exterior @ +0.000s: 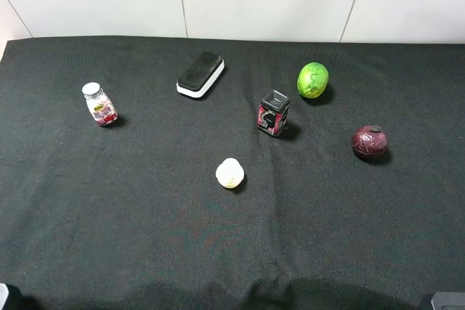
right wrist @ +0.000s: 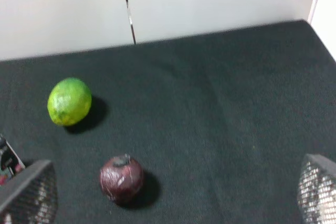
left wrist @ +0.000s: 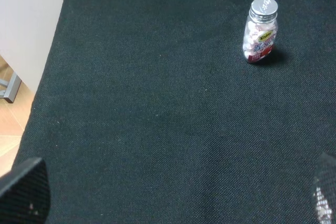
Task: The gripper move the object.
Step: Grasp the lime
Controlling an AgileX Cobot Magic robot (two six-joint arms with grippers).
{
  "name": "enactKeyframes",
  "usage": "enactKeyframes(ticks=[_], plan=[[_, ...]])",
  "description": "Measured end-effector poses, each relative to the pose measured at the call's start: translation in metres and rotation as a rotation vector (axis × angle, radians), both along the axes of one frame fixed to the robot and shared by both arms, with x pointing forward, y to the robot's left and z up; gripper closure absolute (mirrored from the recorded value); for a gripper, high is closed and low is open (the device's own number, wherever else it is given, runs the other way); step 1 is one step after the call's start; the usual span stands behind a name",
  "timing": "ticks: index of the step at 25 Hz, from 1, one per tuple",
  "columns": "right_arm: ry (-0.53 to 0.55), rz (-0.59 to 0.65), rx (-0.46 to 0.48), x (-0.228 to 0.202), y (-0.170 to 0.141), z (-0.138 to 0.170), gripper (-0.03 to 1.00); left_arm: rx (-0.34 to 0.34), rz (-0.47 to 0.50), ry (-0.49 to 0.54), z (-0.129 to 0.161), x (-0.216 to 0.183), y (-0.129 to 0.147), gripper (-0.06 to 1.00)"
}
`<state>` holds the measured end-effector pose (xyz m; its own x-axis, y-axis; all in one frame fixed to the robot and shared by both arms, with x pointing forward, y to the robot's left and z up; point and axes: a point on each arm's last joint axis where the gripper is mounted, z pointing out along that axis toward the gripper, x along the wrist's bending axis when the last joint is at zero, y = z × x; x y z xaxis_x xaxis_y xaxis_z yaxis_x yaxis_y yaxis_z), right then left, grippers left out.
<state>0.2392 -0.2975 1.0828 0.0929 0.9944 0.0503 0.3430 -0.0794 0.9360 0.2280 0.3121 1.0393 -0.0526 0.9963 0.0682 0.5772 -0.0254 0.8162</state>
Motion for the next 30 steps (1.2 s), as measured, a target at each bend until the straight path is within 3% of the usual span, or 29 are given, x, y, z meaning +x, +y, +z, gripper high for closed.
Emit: enactKeyframes(ticks=[8,15,23,30], plan=[[0.106,0.009,0.026,0.046,-0.003,0.047,0.27,0.000,0.000,0.000,0.000,0.000,0.000,-0.05],[0.169,0.044,0.102,0.093,-0.001,0.080,0.27,0.000,0.000,0.000,0.000,0.000,0.000,-0.05],[0.273,0.105,0.179,0.153,0.002,0.092,0.27,0.000,0.000,0.000,0.000,0.000,0.000,-0.05],[0.393,0.254,0.153,0.200,0.025,0.086,0.27,0.000,0.000,0.000,0.000,0.000,0.000,-0.05]])
